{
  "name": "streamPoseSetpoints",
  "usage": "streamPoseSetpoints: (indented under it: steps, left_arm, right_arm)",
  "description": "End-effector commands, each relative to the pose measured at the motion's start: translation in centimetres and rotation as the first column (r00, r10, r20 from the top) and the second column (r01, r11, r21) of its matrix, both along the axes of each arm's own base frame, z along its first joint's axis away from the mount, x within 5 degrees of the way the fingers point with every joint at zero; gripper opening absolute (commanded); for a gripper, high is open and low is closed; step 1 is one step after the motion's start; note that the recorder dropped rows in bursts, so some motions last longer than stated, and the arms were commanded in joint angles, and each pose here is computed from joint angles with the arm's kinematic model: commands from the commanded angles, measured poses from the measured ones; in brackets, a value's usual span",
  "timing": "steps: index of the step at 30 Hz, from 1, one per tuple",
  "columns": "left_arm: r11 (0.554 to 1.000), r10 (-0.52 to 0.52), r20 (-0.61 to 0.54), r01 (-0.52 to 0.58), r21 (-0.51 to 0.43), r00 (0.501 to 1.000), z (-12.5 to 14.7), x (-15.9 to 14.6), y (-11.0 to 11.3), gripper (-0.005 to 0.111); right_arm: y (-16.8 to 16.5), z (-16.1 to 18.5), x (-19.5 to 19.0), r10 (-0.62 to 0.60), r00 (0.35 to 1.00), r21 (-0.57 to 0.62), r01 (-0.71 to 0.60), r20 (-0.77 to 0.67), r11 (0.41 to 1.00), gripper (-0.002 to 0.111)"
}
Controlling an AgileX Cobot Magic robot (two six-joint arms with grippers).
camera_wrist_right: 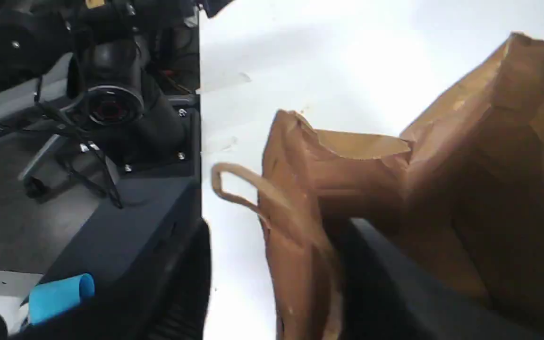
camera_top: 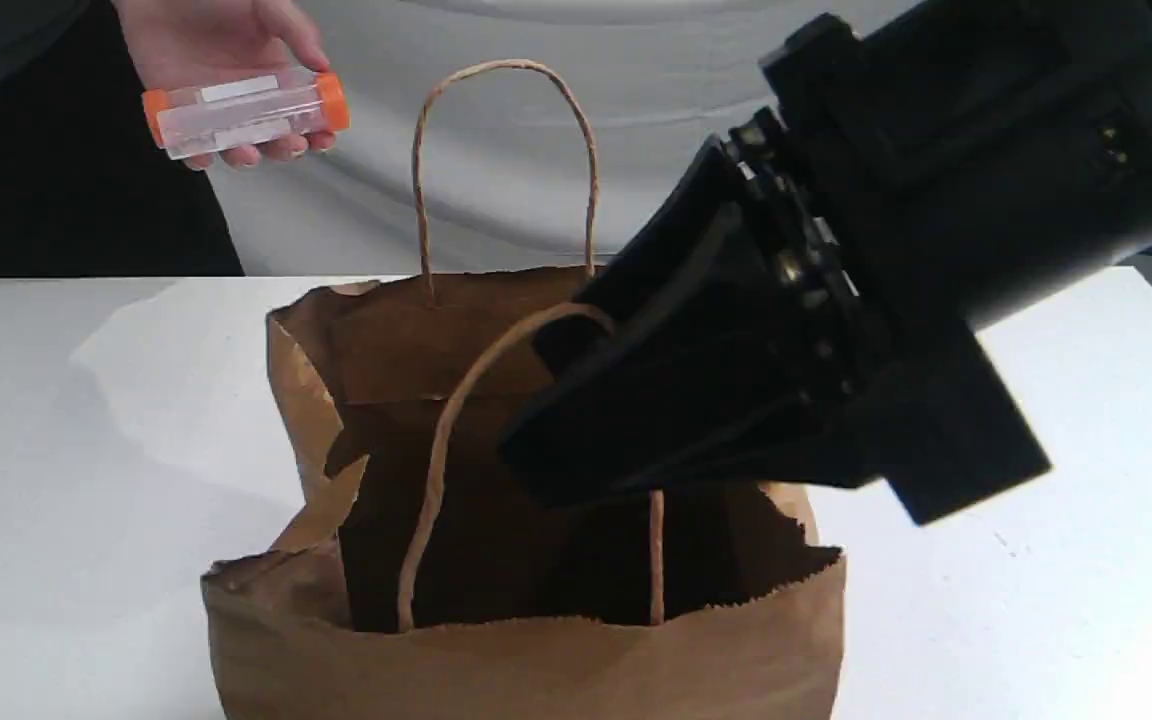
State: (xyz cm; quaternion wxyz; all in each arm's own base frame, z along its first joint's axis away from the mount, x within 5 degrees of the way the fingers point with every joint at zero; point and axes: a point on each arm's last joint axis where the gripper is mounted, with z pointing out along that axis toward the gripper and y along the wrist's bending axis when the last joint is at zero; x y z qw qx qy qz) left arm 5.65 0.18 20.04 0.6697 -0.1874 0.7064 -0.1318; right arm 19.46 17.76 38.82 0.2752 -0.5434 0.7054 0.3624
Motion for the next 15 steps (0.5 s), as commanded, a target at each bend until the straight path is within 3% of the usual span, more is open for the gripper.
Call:
streamPoseSetpoints:
  steps: [1,5,10,12,14,15]
  left_arm:
    - [1.0,0.006,0.008,-0.006,-0.01,1.0,-0.06,-0.02,0.04,0.0]
    - [1.0,0.006,0.008,-0.006,-0.01,1.0,-0.06,-0.02,0.04,0.0]
    - [1.0,0.006,0.008,-0.006,-0.01,1.0,-0.06,-0.02,0.04,0.0]
    - [0.996,0.012,0.031,-0.01,-0.084,0.999,0.1,-0.01,0.04,0.0]
    - [0.966,0.017,0.062,0.0,-0.257,0.998,0.3,0.0,-0.04,0.0]
    - [0.956,0.012,0.06,0.006,-0.293,0.998,0.27,0.01,-0.11,0.0]
  right_arm:
    - [-0.12,0.08,0.02,-0.005,1.0,-0.025,0.005,0.013,1.0,0.028]
    - [-0.12,0.08,0.02,-0.005,1.0,-0.025,0.005,0.013,1.0,0.001]
    - [-0.12,0.08,0.02,-0.007,1.0,-0.025,0.007,0.011,1.0,0.0]
    - [-0.12,0.08,0.02,-0.013,1.0,-0.025,0.013,0.003,1.0,0.0]
    - [-0.12,0.08,0.02,-0.014,1.0,-0.025,0.014,0.001,1.0,0.0]
    - [-0.14,0.06,0.03,-0.014,1.0,-0.027,0.014,0.003,1.0,0.0]
